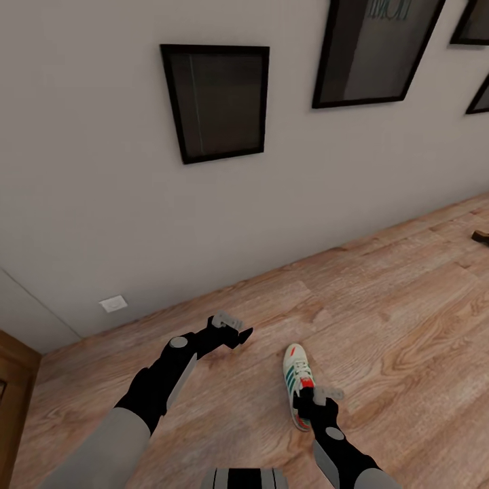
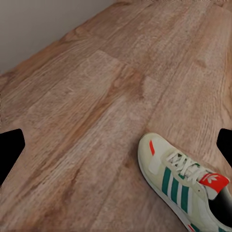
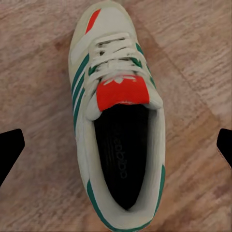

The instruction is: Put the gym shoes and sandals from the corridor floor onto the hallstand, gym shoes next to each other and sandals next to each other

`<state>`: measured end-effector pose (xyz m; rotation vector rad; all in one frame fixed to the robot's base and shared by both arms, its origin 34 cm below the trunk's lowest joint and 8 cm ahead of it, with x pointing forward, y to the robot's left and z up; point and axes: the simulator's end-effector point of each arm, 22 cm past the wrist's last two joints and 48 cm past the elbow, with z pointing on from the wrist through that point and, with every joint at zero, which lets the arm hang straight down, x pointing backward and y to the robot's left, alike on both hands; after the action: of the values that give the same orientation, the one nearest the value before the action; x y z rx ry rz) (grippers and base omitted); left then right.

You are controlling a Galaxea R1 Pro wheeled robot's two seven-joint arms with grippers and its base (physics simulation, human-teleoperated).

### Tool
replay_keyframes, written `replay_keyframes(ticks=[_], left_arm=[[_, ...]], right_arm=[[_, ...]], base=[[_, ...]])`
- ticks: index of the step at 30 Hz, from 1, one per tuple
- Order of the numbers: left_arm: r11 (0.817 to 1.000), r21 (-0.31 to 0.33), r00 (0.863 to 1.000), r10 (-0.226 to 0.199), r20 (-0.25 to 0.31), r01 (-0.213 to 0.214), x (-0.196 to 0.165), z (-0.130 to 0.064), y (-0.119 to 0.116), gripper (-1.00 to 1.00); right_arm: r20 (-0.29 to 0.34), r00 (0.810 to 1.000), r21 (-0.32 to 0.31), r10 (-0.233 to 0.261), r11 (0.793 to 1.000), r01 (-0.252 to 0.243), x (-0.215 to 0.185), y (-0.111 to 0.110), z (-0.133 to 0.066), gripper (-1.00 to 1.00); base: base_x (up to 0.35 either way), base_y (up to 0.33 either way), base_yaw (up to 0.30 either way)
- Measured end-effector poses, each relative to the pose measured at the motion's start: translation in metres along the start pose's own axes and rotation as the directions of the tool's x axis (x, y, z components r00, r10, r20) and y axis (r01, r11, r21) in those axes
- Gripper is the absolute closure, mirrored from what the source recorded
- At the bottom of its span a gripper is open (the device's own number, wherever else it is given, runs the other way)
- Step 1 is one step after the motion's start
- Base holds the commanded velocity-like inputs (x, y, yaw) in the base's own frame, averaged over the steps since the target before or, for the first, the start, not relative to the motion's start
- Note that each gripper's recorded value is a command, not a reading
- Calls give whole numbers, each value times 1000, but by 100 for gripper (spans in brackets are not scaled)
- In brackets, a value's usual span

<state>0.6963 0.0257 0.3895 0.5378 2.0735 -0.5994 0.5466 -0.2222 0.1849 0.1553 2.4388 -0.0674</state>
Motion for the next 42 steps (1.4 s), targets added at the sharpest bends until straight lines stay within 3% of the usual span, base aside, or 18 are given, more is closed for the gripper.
replay_keyframes(ticks=[16, 23, 30, 42], left_arm=[[1000, -3, 1000, 2, 4, -2, 0, -1, 2, -100], [1000, 2, 1000, 2, 3, -2, -1, -1, 1, -100], [1000, 2, 1000, 1, 3, -1, -1, -1, 1, -100], [1000, 8, 999, -25, -29, 25, 23, 9, 4, -100]], right_arm=[[5, 1000, -1, 0, 1000, 0, -1, 0, 0, -100], [7, 1000, 16, -9, 1000, 9, -2, -15, 2, -100], [6, 1000, 18, -12, 1000, 12, -2, -17, 2, -100], [-36, 999, 24, -14, 1000, 15, 21, -20, 9, -100]], base=[[28, -12, 0], [0, 0, 0], [0, 0, 0], [0, 0, 0]])
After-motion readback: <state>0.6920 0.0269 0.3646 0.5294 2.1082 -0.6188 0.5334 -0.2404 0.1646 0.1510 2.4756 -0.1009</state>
